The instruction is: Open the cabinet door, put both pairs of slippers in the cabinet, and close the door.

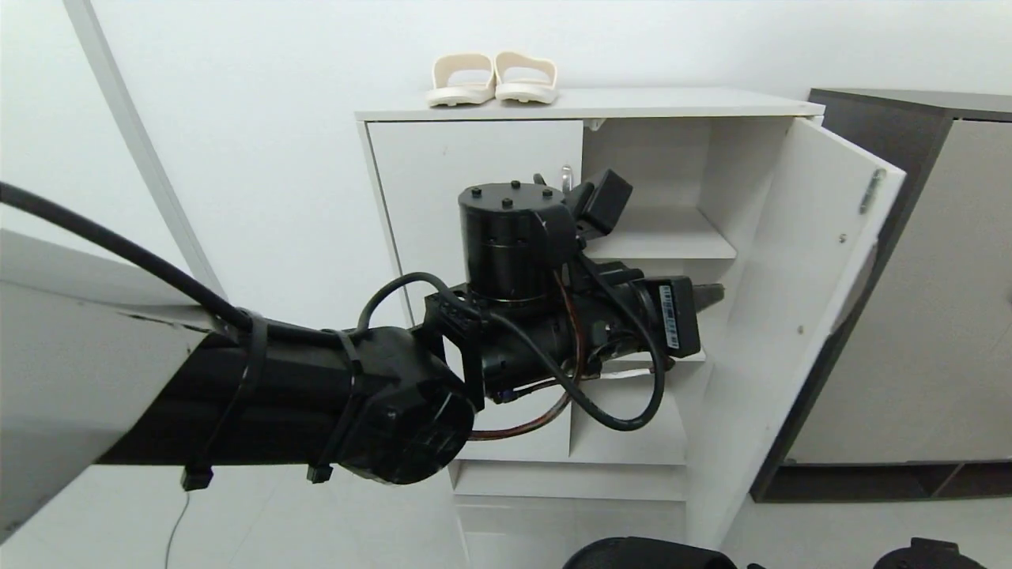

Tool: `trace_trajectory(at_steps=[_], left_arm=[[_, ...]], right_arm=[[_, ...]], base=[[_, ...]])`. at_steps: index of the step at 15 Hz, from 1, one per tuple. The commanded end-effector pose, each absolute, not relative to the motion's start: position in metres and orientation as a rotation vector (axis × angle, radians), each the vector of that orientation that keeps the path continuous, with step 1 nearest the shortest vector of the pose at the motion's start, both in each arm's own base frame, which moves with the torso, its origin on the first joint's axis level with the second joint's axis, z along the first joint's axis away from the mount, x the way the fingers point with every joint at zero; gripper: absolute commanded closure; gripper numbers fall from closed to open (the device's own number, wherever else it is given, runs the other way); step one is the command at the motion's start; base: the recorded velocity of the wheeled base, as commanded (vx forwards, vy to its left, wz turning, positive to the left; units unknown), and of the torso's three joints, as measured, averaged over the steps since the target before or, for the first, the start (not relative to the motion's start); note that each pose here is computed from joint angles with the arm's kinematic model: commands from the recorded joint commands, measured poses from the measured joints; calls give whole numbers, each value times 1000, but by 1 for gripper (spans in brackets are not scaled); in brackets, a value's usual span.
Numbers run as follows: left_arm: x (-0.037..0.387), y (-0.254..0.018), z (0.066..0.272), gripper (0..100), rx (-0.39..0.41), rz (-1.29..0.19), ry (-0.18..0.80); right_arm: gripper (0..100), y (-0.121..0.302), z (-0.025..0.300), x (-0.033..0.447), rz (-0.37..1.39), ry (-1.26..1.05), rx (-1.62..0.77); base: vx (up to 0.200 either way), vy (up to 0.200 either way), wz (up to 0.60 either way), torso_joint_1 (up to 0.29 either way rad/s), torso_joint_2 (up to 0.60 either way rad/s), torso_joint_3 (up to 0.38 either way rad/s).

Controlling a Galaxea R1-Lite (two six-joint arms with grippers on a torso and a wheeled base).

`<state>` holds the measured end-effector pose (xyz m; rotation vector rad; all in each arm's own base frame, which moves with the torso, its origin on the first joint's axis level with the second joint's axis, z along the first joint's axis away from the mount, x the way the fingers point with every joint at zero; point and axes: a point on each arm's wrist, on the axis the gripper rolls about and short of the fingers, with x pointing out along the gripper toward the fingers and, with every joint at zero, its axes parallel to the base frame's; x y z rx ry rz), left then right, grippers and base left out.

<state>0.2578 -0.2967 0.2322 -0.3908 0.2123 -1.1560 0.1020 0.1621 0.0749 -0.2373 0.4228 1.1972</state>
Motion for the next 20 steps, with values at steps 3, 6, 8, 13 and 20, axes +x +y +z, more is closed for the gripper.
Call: trace_trajectory(at_steps=[3, 6, 8, 13, 20], left_arm=[[272, -263, 245, 100, -402, -1047, 161], [250, -199, 275, 100, -382, -923, 64], [213, -152, 286, 100, -346, -844, 61], [116, -69, 251, 100, -170, -450, 88], [22, 0, 177, 100, -159, -14, -5]], right_arm=[[100, 164, 77, 110, 1160, 410, -223], [100, 169, 86, 164, 820, 356, -151], [100, 183, 94, 191, 634, 323, -35], [100, 193, 92, 229, 414, 276, -13], [100, 197, 84, 239, 329, 275, -29]], base=[[0, 0, 0, 0, 0, 0], [0, 0, 0, 0, 0, 0], [0, 0, 0, 0, 0, 0], [0, 0, 0, 0, 0, 0], [0, 0, 0, 0, 0, 0]])
